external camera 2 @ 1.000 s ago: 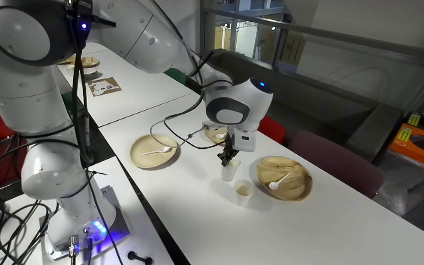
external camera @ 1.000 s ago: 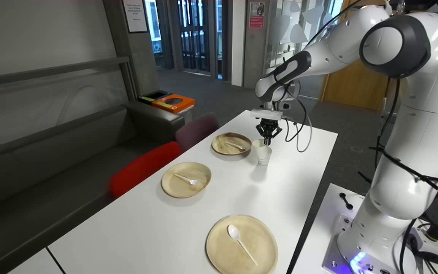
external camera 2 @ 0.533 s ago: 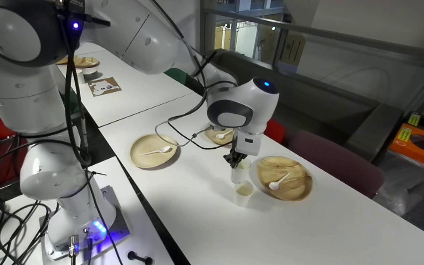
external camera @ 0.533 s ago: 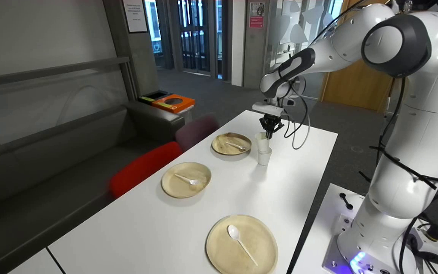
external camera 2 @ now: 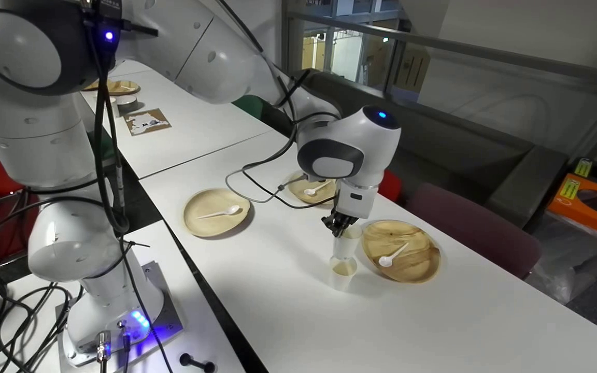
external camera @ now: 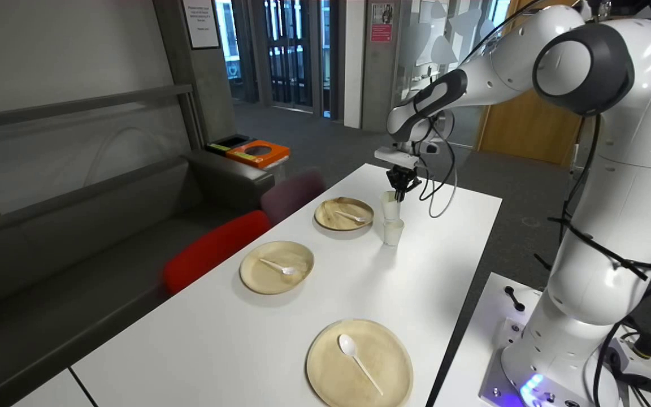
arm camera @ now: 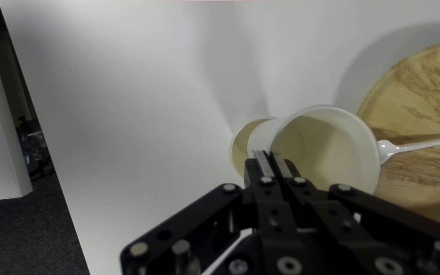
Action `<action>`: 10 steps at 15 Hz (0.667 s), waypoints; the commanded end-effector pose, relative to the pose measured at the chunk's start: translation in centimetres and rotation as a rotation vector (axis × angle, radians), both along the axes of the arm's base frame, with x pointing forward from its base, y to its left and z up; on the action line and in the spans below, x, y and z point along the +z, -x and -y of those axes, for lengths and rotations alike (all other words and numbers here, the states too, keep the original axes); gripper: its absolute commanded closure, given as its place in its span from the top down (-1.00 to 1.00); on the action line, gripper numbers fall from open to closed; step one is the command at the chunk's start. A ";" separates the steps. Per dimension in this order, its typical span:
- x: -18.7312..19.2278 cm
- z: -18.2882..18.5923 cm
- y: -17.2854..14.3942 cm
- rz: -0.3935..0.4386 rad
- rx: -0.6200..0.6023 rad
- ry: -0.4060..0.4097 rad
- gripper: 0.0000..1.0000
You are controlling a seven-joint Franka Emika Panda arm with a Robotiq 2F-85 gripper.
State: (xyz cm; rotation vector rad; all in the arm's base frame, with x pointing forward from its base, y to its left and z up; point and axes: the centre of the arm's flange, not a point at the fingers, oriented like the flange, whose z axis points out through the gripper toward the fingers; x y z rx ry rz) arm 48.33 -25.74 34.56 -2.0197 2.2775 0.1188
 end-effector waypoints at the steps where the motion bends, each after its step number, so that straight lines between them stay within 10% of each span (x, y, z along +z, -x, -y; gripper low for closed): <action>1: -0.2 0.7 -1.6 -0.005 -0.015 0.013 -0.98; 10: -3.5 -0.1 -4.1 -0.046 0.025 0.001 -0.98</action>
